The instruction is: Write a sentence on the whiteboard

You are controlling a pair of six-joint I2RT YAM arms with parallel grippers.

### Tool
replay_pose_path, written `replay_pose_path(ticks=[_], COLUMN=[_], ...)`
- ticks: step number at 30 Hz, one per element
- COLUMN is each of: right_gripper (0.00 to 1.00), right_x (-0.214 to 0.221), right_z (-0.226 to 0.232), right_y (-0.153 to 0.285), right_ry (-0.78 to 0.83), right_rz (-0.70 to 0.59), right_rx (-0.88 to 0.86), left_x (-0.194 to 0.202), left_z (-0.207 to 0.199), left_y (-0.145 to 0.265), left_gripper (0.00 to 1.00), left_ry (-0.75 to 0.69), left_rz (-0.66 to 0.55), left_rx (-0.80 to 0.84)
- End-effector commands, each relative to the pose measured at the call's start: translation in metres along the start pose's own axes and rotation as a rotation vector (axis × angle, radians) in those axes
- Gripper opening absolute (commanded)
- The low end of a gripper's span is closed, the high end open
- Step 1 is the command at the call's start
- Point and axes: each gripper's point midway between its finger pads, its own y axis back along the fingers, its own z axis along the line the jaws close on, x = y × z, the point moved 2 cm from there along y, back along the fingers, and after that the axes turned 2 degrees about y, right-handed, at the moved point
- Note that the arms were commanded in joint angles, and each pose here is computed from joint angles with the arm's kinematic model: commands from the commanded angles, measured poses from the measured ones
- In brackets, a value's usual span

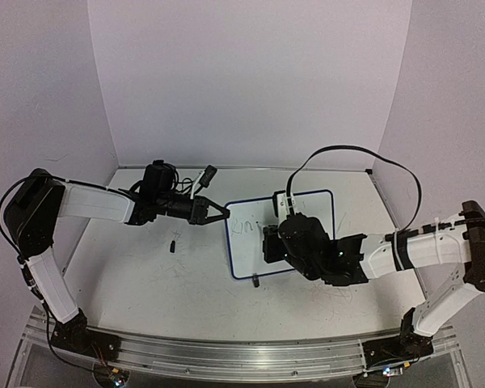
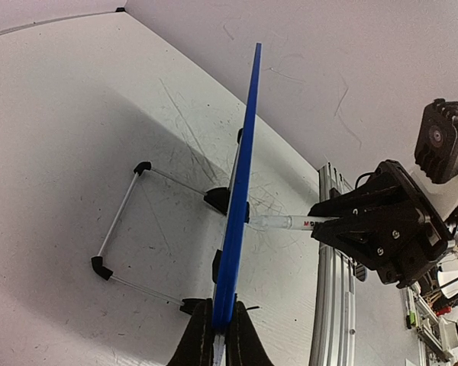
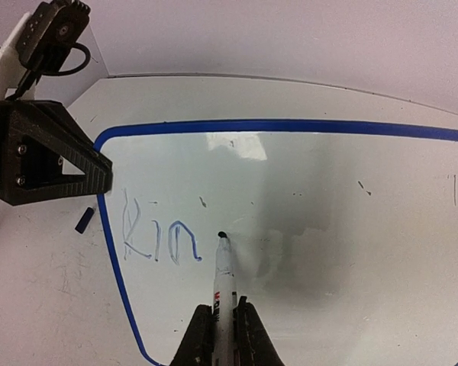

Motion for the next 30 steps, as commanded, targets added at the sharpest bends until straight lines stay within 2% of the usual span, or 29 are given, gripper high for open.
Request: replay_pose_path(ticks=[1,20,30], right_gripper=[0.0,0.0,0.0], right_x=[-0.005,0.03,0.01], right_z=[0.001,-0.004,-0.012], right_y=[-0.006,-0.002,0.002], right_ry=[0.018,0.008,-0.002], right_rz=[-0.018,0.071,0.009], right_rx=[0.014,-0.016,0.052], left_x=[-0.008,-0.007,-0.007], left_z=[-0.015,-0.016,-0.015], left_y=[0.005,0.005,0.005], left_gripper=[0.0,0.0,0.0], left_ry=[-0.034,-0.032,-0.03], left_rz=[-0.01,-0.009,-0.008], left_rx=[0.043,0.044,0.045])
